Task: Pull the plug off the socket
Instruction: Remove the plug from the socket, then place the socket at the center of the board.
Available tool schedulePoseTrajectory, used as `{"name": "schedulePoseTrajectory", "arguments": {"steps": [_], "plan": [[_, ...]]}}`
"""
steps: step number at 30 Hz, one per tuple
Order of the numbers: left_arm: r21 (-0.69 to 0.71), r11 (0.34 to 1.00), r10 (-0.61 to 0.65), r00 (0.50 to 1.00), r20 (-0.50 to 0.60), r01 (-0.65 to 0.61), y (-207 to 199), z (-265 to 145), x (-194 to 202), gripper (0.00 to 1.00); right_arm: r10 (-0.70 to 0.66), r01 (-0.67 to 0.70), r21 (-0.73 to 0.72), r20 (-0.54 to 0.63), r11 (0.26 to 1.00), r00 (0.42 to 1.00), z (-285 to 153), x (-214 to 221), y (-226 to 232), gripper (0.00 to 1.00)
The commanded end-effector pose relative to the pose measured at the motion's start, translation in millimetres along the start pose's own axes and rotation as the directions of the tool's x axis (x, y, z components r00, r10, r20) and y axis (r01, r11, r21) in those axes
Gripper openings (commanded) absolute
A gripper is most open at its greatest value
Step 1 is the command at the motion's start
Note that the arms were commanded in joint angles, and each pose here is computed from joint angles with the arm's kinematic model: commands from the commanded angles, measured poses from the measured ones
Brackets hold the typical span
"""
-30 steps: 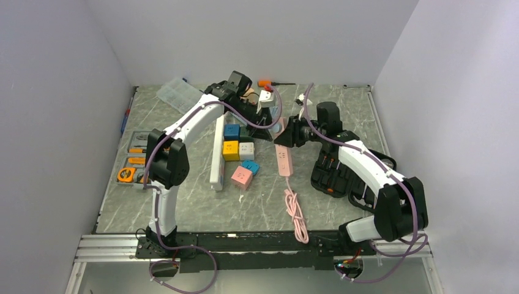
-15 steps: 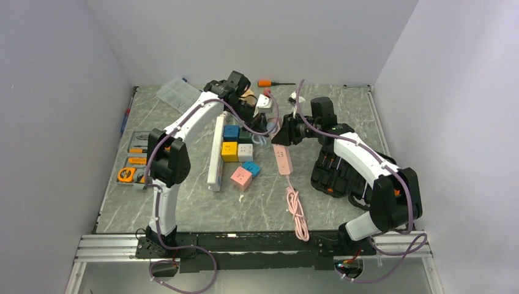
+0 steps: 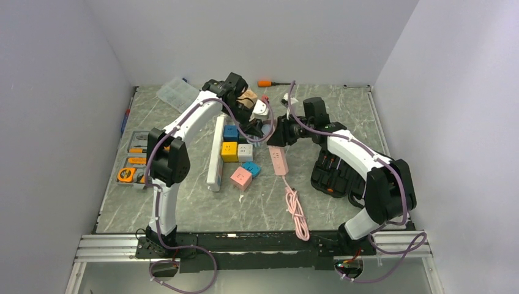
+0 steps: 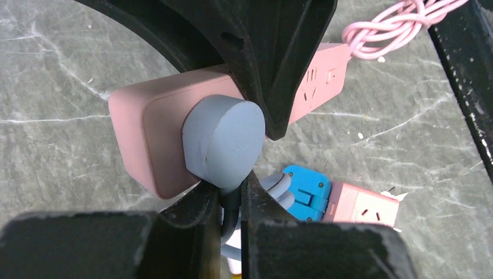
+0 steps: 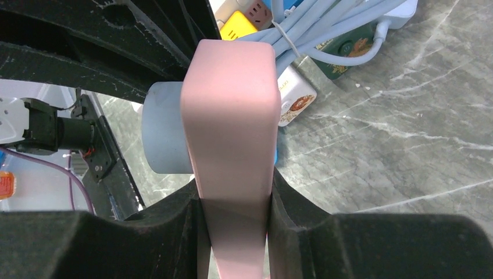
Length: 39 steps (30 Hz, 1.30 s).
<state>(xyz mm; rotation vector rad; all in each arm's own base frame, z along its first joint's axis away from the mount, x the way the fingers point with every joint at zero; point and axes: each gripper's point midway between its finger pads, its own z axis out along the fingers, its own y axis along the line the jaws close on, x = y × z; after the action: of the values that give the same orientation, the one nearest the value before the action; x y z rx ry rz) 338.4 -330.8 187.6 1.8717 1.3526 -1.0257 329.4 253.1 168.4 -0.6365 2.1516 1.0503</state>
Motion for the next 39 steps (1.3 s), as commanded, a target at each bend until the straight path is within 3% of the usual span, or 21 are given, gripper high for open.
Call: {"name": "schedulePoseTrajectory", "arguments": {"steps": [1,12,20,24,25,30,34,39], "plan": [[0.164,0.986,-0.03,0.988,0.152,0.005,-59.6,-7.0,-59.4,0.0,-0.106,0.06,0.287,0.147,0.956,0.983,-4.0,-54.6,-67.8,0.0],[0.193,0.981,-0.017,0.984,0.177,-0.017,-75.1,-14.2,-69.0,0.0,-0.086,0.02,0.522,0.102,0.853,0.991,-12.0,-33.9,-124.8,0.0],[0.181,0.983,-0.015,0.982,0.189,-0.02,-74.0,-14.8,-72.3,0.0,-0.059,0.0,0.478,0.108,0.878,0.992,-6.2,-30.6,-121.2,0.0],[0.066,0.997,-0.046,0.986,0.163,0.036,-38.3,-8.2,-60.4,0.0,0.062,-0.099,0.516,0.087,0.851,0.994,-1.4,-10.4,-132.7,0.0],[0.028,0.999,-0.049,0.987,0.152,0.045,-28.3,-6.3,-55.7,0.0,0.1,-0.13,0.522,0.086,0.843,0.991,-0.1,-2.7,-134.6,0.07],[-0.173,0.979,-0.102,0.993,0.055,0.11,20.7,2.8,-19.3,0.0,0.258,-0.277,0.583,0.117,0.764,0.959,-8.3,40.1,-141.3,0.68],[-0.262,0.957,-0.133,0.991,-0.004,0.128,50.3,9.5,6.0,0.0,0.302,-0.33,0.624,0.155,0.709,0.941,-26.3,45.1,-137.8,0.98],[-0.396,0.908,-0.178,0.981,-0.077,0.133,92.4,9.4,33.2,0.0,0.35,-0.405,0.693,0.229,0.597,0.908,-62.9,52.3,-130.2,1.0]]}}
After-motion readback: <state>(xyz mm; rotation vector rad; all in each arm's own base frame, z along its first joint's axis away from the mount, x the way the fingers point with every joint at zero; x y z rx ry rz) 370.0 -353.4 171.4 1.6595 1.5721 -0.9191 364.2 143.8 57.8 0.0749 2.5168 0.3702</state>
